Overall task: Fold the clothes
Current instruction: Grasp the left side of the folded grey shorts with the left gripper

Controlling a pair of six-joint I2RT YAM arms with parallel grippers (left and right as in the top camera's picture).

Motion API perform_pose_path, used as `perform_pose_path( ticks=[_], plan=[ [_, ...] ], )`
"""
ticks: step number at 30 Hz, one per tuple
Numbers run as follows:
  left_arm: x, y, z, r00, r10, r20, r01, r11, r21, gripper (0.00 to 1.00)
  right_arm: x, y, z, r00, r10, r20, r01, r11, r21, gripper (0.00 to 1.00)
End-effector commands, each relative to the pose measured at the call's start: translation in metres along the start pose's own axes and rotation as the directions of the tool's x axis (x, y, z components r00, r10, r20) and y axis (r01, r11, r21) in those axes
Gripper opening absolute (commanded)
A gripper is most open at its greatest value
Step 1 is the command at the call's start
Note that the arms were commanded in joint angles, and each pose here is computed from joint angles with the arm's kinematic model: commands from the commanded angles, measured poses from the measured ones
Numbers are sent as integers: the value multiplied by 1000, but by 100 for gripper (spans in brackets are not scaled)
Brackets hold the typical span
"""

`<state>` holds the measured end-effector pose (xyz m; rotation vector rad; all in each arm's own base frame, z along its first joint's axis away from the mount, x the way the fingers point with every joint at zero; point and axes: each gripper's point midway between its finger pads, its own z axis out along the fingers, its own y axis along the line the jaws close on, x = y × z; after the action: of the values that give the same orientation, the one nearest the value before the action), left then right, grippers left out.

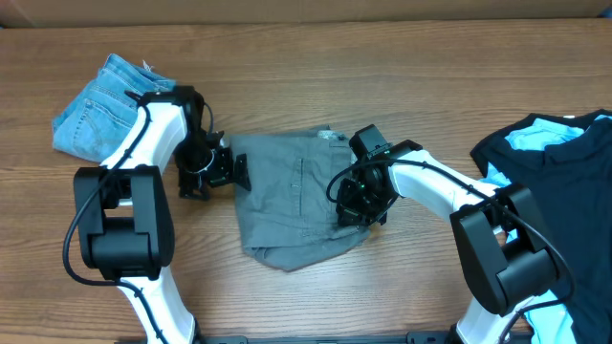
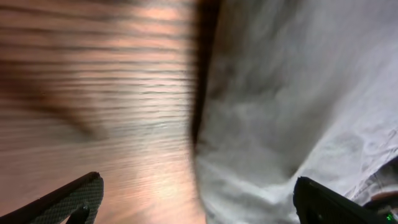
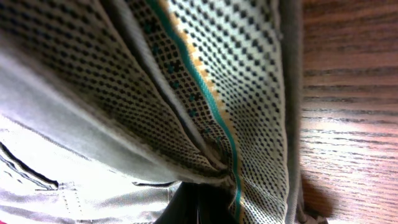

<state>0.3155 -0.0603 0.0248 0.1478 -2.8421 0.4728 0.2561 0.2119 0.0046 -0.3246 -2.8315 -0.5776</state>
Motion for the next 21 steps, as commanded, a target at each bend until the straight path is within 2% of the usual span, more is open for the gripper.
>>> perform_pose_path(
  ticks=[1, 6, 12, 16, 18, 21],
  plan=[
    [19, -19, 18, 998, 59, -36, -55, 992, 113, 100, -7, -14, 4, 999, 25, 25, -26, 998, 53, 4],
    [34, -19, 52, 996, 69, -60, -61, 991, 123, 100, -7, -14, 4, 999, 23, 27, -25, 998, 53, 4],
    [35, -37, 73, 993, 119, -22, -112, 971, 210, 79, -10, -12, 4, 999, 18, 36, -19, 999, 45, 4],
    [35, -50, 79, 985, 175, -8, -170, 964, 206, 75, -11, -11, 4, 999, 15, 41, -16, 999, 41, 4],
    [38, -56, 81, 980, 200, -13, -193, 960, 201, 61, -11, -11, 4, 999, 14, 42, -16, 999, 41, 4],
    [38, -60, 79, 978, 206, -18, -199, 960, 198, 13, -11, -11, 4, 999, 15, 40, -17, 999, 40, 4]
  ],
)
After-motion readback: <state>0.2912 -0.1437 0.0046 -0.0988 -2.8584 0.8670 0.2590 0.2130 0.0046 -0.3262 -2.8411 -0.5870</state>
